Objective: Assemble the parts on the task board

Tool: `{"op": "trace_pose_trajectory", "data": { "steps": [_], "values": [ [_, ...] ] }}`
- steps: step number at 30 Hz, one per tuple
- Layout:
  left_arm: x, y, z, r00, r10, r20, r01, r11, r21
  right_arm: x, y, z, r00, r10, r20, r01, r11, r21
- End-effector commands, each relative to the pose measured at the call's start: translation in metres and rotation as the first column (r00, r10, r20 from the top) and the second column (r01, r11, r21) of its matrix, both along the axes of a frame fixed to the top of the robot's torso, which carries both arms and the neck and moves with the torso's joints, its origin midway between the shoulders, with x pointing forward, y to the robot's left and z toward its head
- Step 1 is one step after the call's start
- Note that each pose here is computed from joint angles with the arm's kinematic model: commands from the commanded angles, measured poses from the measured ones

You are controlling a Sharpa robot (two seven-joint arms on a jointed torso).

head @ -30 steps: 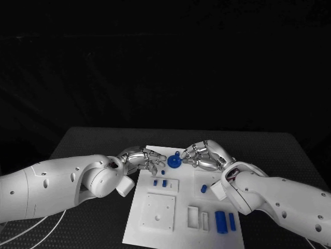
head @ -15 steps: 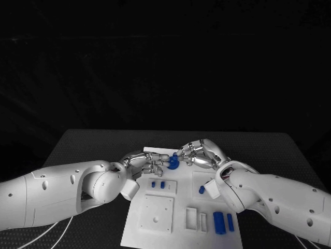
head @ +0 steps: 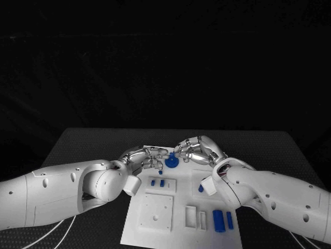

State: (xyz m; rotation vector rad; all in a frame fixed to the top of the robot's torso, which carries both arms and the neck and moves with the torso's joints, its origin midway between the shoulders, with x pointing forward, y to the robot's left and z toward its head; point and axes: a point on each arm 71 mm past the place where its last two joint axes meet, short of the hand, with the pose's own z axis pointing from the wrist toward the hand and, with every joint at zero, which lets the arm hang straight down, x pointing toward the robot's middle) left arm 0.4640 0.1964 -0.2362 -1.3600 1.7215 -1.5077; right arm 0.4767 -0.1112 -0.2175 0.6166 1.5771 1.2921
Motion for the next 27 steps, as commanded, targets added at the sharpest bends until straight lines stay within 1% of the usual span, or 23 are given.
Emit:
{"op": "trace_pose_trajectory", "data": {
  "steps": [1, 27],
  "values": [
    [0.0004, -0.0014, 0.0012, 1.0, 0.028, 0.008, -0.028, 1.0, -0.009, -0.0004, 0.0024, 0.0021, 1.0, 0.004, 0.011, -0.004, 1.0, 0.016],
    [-0.002, -0.0081, 0.0019, 1.0, -0.005, 0.006, 0.005, 1.0, -0.023, 0.0004, 0.0103, 0.0024, 1.0, 0.02, 0.004, -0.02, 1.0, 0.022]
  ]
}}
